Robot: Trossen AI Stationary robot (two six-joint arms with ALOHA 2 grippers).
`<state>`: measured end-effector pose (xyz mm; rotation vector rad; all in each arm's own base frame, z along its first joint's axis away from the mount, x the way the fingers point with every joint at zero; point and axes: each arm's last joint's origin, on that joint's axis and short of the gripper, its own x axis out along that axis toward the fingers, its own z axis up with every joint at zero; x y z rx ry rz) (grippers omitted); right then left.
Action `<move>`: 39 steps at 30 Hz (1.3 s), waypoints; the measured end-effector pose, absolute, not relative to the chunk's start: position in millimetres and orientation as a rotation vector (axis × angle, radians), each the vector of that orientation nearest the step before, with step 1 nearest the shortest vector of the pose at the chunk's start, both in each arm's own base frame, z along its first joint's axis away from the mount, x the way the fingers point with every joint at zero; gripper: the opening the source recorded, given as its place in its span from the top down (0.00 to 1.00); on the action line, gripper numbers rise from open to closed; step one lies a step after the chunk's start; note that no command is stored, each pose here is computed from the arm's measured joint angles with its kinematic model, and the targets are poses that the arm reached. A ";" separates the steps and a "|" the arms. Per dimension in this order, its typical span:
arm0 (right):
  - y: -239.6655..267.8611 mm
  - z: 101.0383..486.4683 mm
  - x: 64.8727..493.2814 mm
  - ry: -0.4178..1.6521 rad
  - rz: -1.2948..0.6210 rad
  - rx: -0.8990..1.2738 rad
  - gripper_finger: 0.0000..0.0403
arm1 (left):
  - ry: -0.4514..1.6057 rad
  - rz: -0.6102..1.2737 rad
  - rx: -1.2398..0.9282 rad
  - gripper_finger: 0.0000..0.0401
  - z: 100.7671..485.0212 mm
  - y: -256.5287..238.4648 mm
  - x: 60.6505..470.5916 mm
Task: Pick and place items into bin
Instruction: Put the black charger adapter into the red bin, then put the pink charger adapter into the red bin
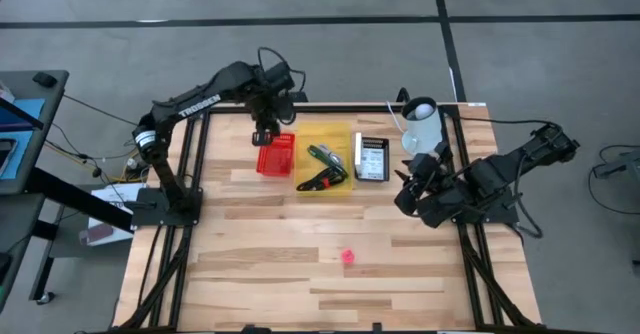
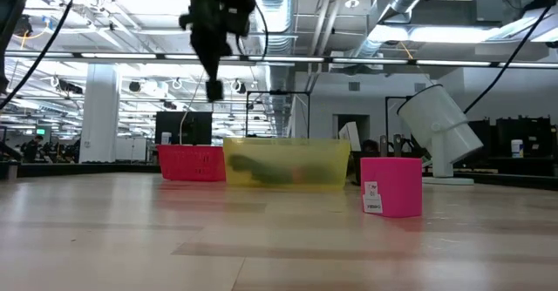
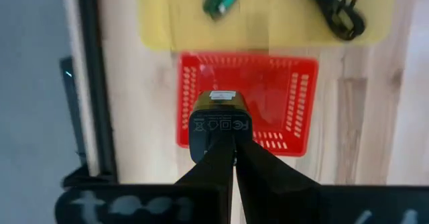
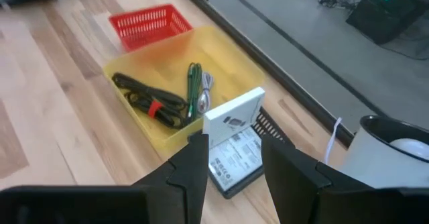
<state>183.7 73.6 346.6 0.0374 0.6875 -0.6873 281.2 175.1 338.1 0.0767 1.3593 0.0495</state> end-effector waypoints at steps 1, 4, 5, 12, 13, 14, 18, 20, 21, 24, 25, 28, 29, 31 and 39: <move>74.2 345.0 184.8 0.697 -0.688 0.031 0.67 | 1.380 0.045 0.068 1.00 329.0 176.5 280.7; 76.3 341.8 188.1 0.715 -0.686 0.021 0.67 | 1.423 0.033 0.069 1.00 306.9 179.6 279.3; 76.4 341.2 188.9 0.719 -0.688 0.019 0.67 | 1.438 0.032 0.071 1.00 300.8 179.8 278.8; 76.4 338.5 193.4 0.735 -0.686 0.008 0.67 | 1.485 -0.006 0.049 1.00 283.2 176.0 276.2; 76.6 338.9 194.0 0.730 -0.685 0.006 0.67 | 1.482 -0.002 0.044 1.00 281.9 176.0 276.5; 76.9 338.8 194.6 0.728 -0.686 0.006 0.67 | 1.482 0.000 0.037 0.99 281.0 175.9 276.6; 78.6 336.3 200.2 0.723 -0.688 0.012 0.67 | 1.467 0.024 0.022 0.94 281.1 176.7 277.8; 79.0 335.5 200.7 0.732 -0.683 0.014 0.67 | 1.454 0.038 0.007 0.91 281.3 177.0 278.8; 79.3 335.0 201.1 0.738 -0.680 0.019 0.67 | 1.453 0.044 0.001 0.88 281.3 177.1 278.9; 79.3 331.7 204.4 0.766 -0.677 0.045 0.67 | 1.461 0.064 0.012 0.81 281.3 176.0 279.9; 79.2 331.1 205.0 0.777 -0.670 0.056 0.67 | 1.469 0.067 0.013 0.79 281.2 175.4 279.7; 78.6 327.7 211.1 0.820 -0.644 0.081 0.67 | 1.525 0.050 0.001 0.75 285.7 168.9 276.9; 79.4 325.3 213.6 0.850 -0.622 0.079 0.67 | 1.537 0.045 -0.005 0.75 288.8 166.4 276.5; 81.9 320.0 221.3 0.901 -0.568 0.078 0.67 | 1.538 0.039 -0.009 0.73 296.8 161.4 275.2; 105.3 286.6 258.6 0.987 -0.448 0.007 0.67 | 1.011 -0.044 0.084 0.73 385.1 123.2 233.8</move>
